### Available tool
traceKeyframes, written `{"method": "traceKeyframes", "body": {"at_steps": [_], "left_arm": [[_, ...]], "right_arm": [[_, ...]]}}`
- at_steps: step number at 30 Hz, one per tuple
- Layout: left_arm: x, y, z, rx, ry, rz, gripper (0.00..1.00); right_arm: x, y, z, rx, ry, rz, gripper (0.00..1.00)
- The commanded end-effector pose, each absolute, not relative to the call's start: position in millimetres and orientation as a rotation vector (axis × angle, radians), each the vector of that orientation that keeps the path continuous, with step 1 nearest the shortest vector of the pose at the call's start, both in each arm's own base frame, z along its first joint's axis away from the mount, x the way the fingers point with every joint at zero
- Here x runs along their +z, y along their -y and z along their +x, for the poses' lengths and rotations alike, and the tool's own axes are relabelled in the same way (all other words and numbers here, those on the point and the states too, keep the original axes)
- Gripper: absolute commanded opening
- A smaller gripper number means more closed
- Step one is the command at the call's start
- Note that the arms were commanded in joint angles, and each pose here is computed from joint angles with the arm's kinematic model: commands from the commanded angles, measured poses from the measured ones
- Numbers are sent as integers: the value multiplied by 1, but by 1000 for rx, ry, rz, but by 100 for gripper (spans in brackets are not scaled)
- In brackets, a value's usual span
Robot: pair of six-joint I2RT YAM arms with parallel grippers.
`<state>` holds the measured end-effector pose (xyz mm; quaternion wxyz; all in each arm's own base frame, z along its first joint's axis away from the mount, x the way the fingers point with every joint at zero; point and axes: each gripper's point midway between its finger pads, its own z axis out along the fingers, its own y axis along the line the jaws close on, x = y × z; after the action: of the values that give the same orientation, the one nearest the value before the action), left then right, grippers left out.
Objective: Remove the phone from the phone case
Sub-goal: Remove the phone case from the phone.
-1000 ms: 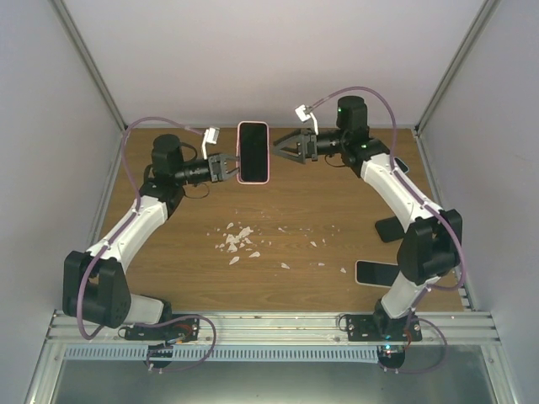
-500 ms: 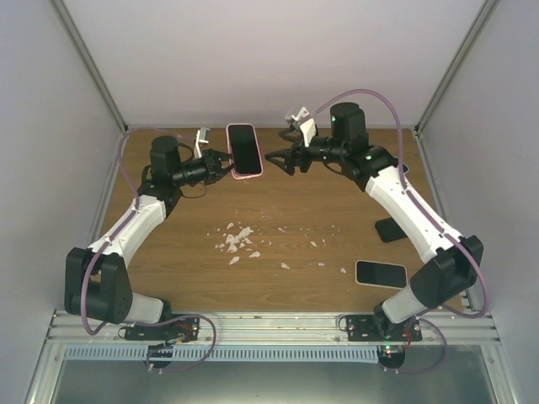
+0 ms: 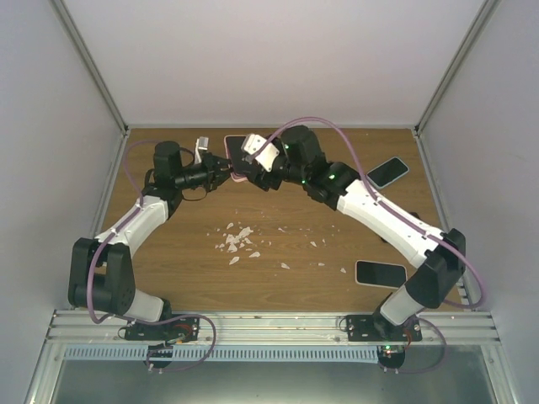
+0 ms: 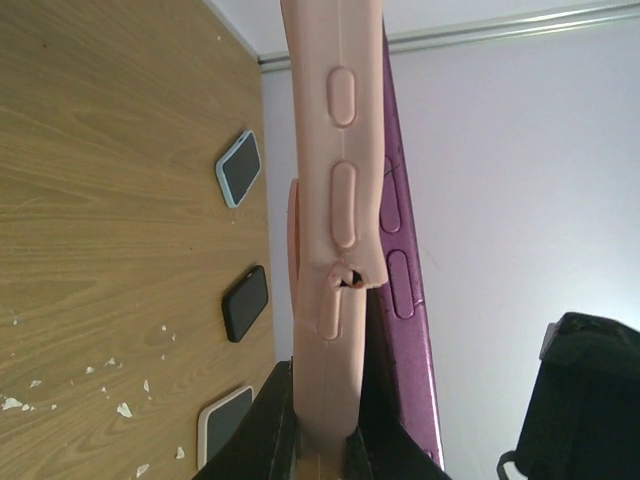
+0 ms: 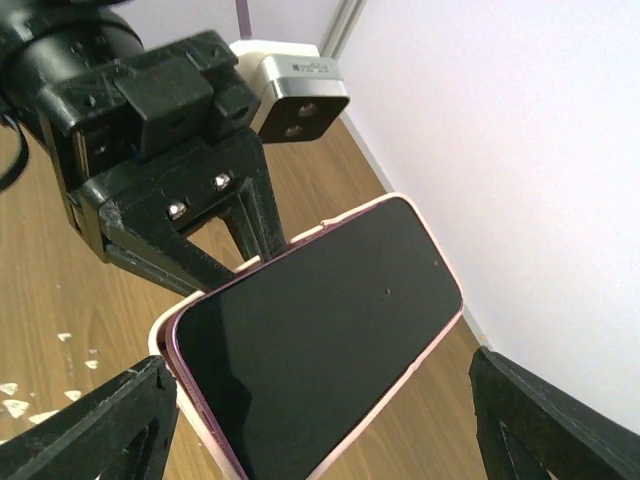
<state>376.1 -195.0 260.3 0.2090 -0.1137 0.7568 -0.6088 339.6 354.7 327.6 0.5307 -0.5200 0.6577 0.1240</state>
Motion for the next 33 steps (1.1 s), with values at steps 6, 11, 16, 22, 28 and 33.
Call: {"method": "traceKeyframes", "body": {"at_steps": [6, 11, 16, 22, 28, 33], "left_arm": [[277, 191, 380, -1730, -2016, -283, 0], [278, 191, 379, -1733, -2011, -281, 0], [280, 191, 378, -1733, -2007, -278, 0], [282, 191, 376, -1737, -2002, -271, 0], [286, 192, 376, -1747, -1994, -254, 0], [287, 194, 375, -1752, -1992, -245, 0]], "right_arm": [[302, -376, 344, 60, -1533, -1295, 77], [293, -383, 345, -12, -1514, -1309, 75], [286, -385, 348, -71, -1506, -1311, 73], [281, -381, 358, -195, -1489, -1290, 68], [280, -374, 368, -353, -1426, -1258, 51], [284, -369, 373, -439, -1368, -1246, 43]]}}
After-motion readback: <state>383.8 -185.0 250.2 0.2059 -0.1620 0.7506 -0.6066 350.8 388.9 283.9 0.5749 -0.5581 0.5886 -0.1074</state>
